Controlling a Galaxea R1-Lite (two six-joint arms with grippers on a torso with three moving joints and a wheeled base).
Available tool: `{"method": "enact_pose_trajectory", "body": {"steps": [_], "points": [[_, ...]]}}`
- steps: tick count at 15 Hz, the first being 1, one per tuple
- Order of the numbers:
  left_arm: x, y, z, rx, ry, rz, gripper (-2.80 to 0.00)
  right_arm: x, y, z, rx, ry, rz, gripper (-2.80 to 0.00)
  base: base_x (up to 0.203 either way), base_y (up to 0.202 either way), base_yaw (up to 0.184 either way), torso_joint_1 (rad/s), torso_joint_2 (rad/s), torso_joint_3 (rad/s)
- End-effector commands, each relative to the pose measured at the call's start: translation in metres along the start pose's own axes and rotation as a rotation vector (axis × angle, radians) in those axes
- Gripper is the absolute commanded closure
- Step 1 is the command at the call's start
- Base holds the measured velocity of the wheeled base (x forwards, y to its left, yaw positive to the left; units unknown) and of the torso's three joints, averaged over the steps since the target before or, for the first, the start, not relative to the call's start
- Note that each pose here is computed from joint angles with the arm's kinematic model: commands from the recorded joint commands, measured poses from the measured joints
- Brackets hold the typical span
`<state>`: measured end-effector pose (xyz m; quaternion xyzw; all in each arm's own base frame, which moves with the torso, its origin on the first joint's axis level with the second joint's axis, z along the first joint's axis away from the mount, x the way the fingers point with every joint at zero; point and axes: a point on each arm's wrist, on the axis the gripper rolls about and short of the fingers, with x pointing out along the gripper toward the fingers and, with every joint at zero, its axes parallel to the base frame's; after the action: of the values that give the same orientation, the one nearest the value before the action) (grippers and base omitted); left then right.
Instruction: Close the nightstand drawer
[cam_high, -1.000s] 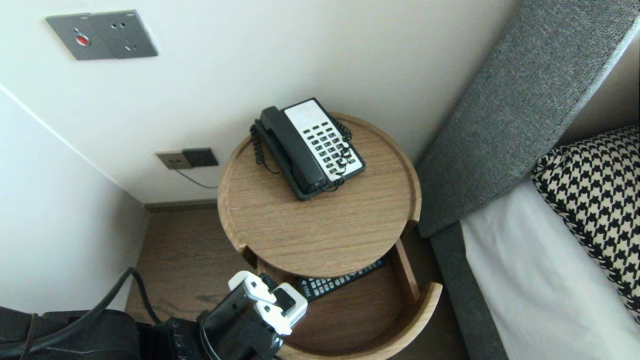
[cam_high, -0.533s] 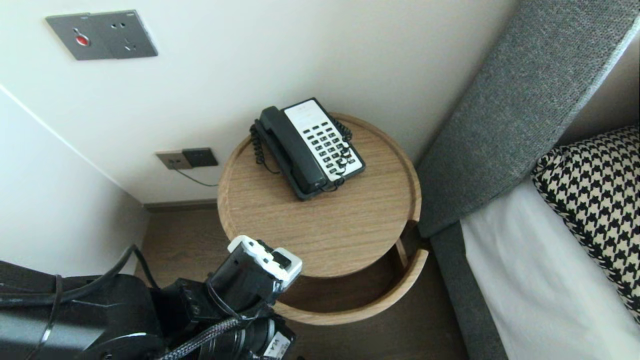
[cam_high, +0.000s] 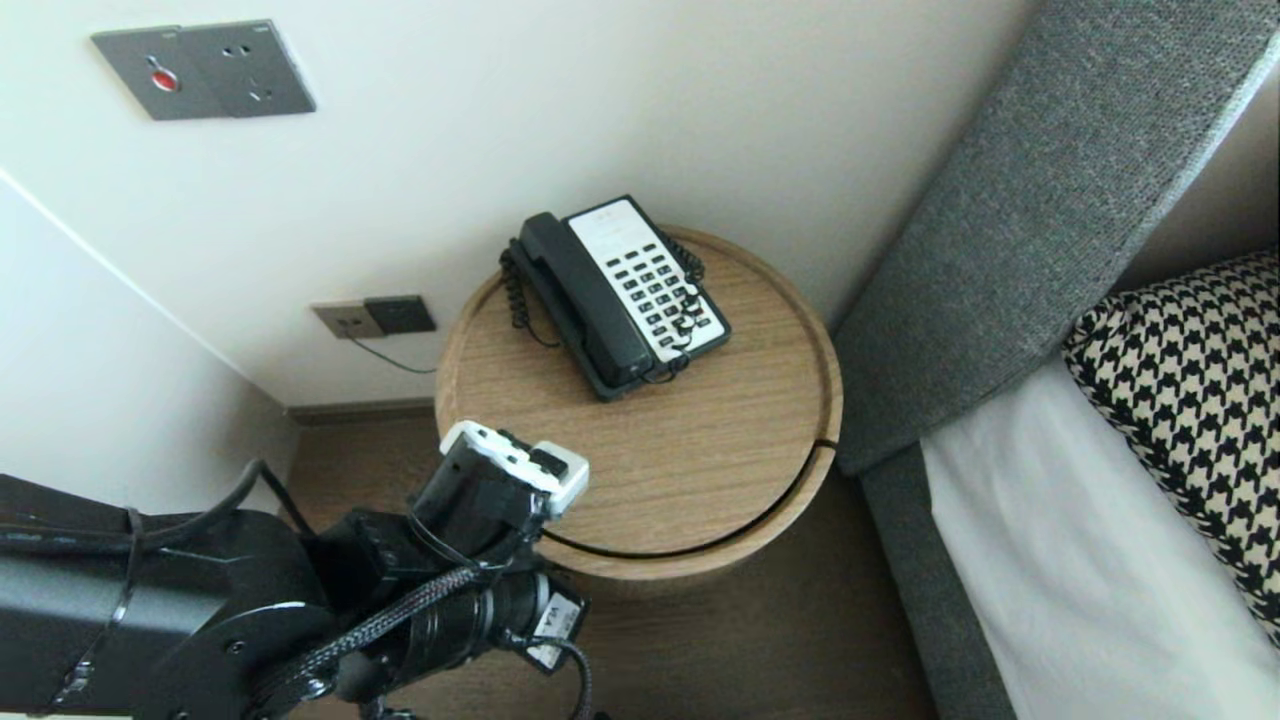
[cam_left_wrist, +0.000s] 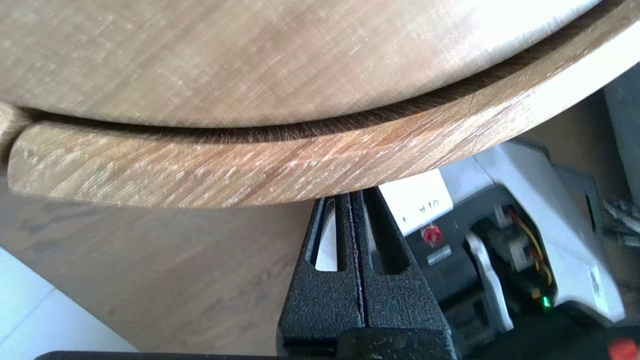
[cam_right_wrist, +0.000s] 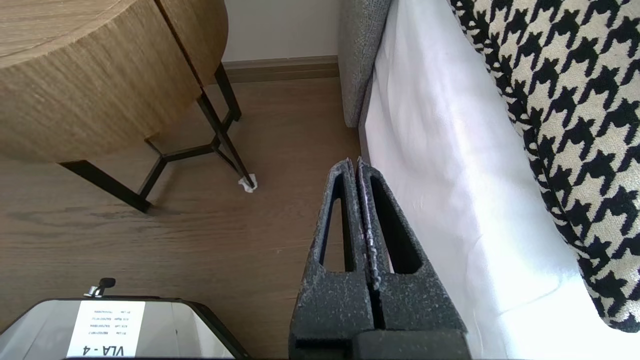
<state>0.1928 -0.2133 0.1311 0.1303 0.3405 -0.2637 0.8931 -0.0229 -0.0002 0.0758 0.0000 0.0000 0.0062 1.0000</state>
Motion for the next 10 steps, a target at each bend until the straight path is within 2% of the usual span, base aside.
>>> {"method": "enact_pose_trajectory", "body": {"steps": [1, 7, 10], "points": [[0.0011, 0.0017, 0.0037, -0.004, -0.012, 0.007, 0.00, -0.0001, 0.0000, -0.0001, 0.000, -0.002, 0.000, 0.00, 0.000, 0.000, 0.000, 0.000, 0.00, 0.000], [0.0006, 0.0021, 0.0072, -0.004, -0.034, 0.012, 0.00, -0.0001, 0.0000, -0.0001, 0.000, -0.002, 0.000, 0.00, 0.000, 0.000, 0.000, 0.000, 0.00, 0.000], [-0.0027, 0.0005, 0.0005, 0.011, -0.014, 0.009, 0.00, -0.0001, 0.0000, -0.0001, 0.000, -0.002, 0.000, 0.00, 0.000, 0.000, 0.000, 0.000, 0.00, 0.000]]}}
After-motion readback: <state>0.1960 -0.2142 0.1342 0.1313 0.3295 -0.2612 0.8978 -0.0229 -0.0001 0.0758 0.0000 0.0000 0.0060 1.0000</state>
